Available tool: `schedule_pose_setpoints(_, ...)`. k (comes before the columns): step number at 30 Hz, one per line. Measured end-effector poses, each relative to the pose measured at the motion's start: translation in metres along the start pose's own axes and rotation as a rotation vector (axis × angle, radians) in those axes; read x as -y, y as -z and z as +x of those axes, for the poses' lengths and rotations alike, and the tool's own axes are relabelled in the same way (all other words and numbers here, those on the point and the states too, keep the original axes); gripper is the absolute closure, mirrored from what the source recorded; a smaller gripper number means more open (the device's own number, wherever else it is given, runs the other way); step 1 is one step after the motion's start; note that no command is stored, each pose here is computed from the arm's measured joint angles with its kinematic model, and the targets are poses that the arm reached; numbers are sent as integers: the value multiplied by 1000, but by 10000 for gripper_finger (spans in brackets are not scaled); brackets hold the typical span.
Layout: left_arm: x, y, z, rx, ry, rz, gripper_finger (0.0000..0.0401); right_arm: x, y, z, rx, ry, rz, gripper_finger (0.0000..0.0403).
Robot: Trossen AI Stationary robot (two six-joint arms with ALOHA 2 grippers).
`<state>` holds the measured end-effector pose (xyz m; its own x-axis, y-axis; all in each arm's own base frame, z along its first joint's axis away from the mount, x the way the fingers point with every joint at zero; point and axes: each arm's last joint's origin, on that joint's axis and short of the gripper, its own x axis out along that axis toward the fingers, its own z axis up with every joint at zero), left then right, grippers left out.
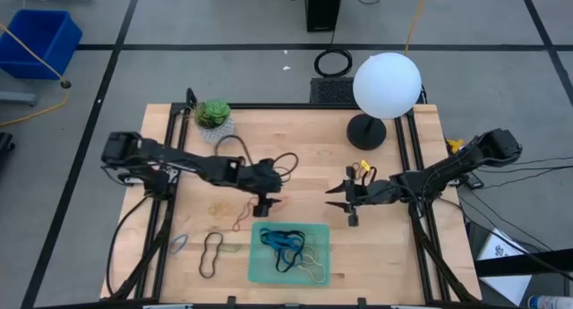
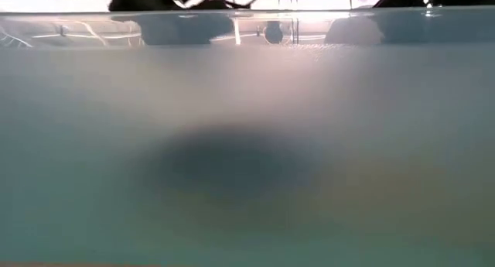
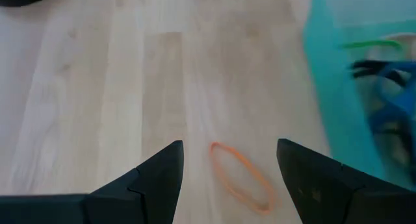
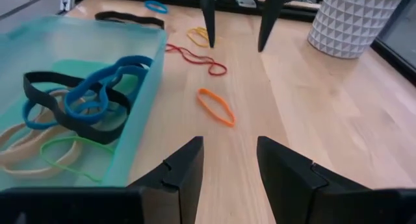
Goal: Pick and place rubber bands into bin
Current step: Put the small orange rubberband into the green bin
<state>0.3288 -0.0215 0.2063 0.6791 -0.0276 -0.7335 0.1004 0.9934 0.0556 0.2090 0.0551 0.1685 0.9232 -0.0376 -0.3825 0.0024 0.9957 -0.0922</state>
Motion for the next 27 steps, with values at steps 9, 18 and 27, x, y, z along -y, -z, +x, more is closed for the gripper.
schedule_pose_setpoints(9, -21, 8, 38, -87, 21, -91, 146, 7, 6, 1, -23, 28, 4, 266)
schedule_pose_setpoints(18, -16, 23, 63, -157, 112, -74, 146, 7, 5, 1, -18, 29, -15, 270)
schedule_pose_setpoints(27, -18, 35, 78, -217, 110, -78, 146, 7, 5, 1, -14, 29, -15, 272)
